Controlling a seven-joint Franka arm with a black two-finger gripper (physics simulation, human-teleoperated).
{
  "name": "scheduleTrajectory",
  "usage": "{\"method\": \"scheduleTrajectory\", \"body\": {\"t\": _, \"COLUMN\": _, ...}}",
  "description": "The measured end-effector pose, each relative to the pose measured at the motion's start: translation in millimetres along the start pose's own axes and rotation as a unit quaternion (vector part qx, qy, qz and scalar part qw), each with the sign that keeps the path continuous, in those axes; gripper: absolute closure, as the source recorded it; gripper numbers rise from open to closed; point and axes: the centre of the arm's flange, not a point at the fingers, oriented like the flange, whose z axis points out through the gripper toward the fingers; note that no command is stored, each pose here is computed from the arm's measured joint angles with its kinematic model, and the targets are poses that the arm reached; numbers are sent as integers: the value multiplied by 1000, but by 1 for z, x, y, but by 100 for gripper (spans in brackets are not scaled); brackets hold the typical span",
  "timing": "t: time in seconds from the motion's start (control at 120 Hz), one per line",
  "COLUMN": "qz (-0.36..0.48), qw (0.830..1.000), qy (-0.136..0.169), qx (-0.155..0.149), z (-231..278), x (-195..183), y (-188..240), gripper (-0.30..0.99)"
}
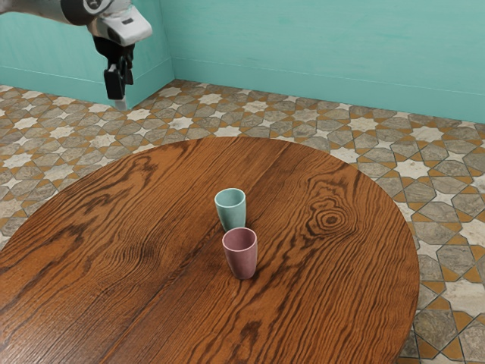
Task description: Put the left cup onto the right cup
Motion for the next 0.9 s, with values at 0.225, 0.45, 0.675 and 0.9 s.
{"method": "scheduleTrajectory", "body": {"t": 0.225, "qz": 0, "qw": 999, "qy": 20, "qx": -39, "z": 61, "x": 30, "y": 1, "gripper": 0}}
{"method": "scheduleTrajectory", "body": {"t": 0.45, "qz": -11, "qw": 998, "qy": 29, "qx": -48, "z": 118, "x": 48, "y": -12, "gripper": 0}}
{"method": "scheduleTrajectory", "body": {"t": 0.675, "qz": -20, "qw": 998, "qy": 18, "qx": -62, "z": 172, "x": 50, "y": -18, "gripper": 0}}
{"method": "scheduleTrajectory", "body": {"t": 0.9, "qz": -16, "qw": 998, "qy": 13, "qx": -60, "z": 206, "x": 65, "y": -25, "gripper": 0}}
